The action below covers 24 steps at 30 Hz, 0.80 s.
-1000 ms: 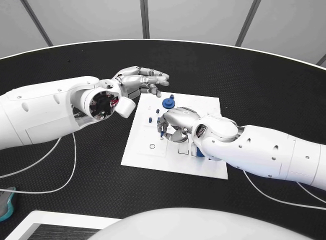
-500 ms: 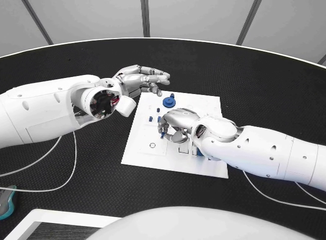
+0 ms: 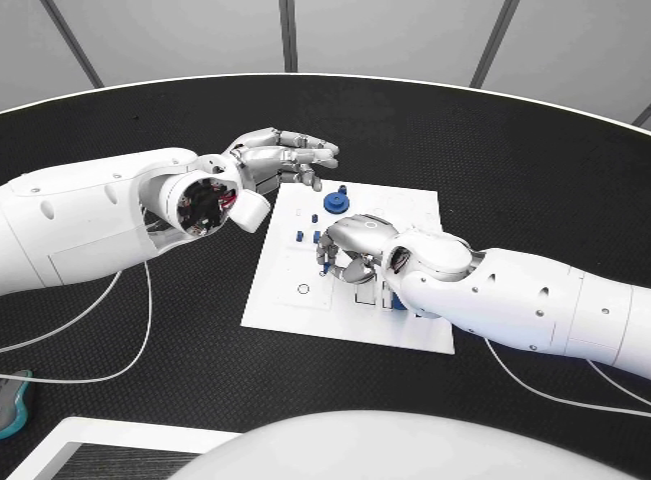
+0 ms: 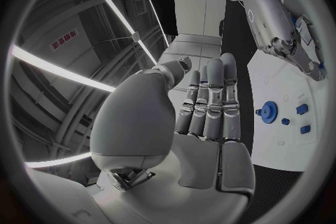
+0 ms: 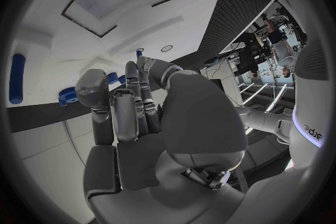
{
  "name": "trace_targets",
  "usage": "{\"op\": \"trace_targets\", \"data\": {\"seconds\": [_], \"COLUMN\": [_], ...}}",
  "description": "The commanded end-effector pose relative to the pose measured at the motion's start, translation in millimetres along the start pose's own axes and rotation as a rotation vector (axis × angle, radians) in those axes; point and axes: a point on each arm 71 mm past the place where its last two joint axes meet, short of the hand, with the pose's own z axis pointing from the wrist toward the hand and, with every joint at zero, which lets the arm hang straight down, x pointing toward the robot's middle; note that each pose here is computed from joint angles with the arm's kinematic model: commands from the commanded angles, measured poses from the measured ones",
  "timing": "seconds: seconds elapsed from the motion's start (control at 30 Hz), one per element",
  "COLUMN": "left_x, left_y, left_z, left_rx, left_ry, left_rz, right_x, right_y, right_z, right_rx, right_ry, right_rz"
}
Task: Assemble the parts on the task board
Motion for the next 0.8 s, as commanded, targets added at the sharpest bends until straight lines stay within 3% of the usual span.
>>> {"op": "trace_targets", "data": {"seconds": [0.03, 0.8], "left_x": [0.0, 1.4], "left_y": [0.0, 0.0], "left_z": [-0.1, 0.3], "left_rx": [0.0, -0.001], "left_ry": [0.0, 0.004], "left_rz": [0.0, 0.0], "right_x": [0.1, 1.5], "right_y": [0.2, 1.3], "right_z": [0.2, 3.6], "right_rx": [0.0, 0.012], "right_ry": [0.002, 0.016], "right_rz": [0.0, -0.001]}}
